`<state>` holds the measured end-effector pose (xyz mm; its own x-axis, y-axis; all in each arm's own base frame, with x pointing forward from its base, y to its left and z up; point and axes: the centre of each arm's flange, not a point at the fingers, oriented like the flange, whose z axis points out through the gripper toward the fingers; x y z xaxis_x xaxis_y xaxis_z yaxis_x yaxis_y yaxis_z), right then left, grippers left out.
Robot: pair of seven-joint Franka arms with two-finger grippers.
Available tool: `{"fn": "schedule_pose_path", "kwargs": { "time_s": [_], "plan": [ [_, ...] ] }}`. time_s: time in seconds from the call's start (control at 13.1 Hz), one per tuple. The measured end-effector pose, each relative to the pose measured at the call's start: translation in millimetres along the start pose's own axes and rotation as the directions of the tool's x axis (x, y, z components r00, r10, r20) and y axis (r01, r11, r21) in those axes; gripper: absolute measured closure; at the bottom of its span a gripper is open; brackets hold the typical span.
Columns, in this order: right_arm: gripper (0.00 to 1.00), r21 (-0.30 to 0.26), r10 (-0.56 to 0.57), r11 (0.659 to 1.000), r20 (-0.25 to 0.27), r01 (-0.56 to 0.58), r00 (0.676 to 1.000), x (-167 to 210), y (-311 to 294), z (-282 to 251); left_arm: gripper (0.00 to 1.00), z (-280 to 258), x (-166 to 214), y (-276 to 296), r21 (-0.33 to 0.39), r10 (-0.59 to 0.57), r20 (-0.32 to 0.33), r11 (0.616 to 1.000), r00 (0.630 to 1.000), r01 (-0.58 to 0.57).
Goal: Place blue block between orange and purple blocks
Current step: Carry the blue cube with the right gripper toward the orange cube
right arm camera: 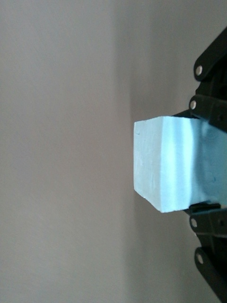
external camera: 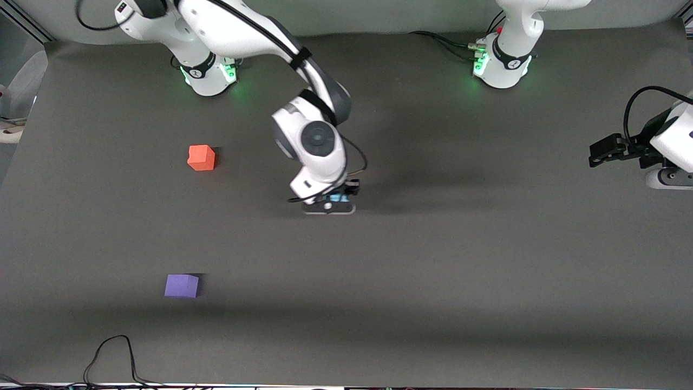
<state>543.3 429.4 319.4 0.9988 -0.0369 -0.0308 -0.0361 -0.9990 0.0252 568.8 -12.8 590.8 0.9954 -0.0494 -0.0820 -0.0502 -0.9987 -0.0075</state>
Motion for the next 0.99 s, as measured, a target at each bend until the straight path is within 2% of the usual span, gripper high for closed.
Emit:
{"fn": "schedule_pose_path", "kwargs": {
  "time_s": [0.23, 0.46, 0.76, 0.99],
  "plan": [
    [0.39, -0.035, 0.000, 0.999, 0.011, 0.000, 1.000, 36.1, 83.8, -64.0, 0.00, 0.5, -0.2, -0.1, 0.000, 0.000, 0.002, 1.000, 1.000, 0.000],
    [0.39, -0.045, -0.022, 0.999, 0.026, 0.023, 0.999, 48.2, 149.3, -84.3, 0.00, 0.9, -0.3, -2.5, 0.000, -0.005, 0.003, 1.000, 1.000, 0.005],
    [0.39, -0.019, -0.083, 0.996, 0.046, 0.084, 0.995, 61.6, 298.0, -63.3, 0.00, 1.8, -0.3, -3.2, 0.000, -0.006, 0.005, 1.000, 1.000, 0.006],
    [0.39, -0.028, -0.139, 0.990, 0.006, 0.139, 0.990, 51.0, 380.6, -5.3, 0.00, 3.1, -0.4, -3.3, 0.000, -0.006, 0.008, 1.000, 1.000, 0.006]
  ]
}}
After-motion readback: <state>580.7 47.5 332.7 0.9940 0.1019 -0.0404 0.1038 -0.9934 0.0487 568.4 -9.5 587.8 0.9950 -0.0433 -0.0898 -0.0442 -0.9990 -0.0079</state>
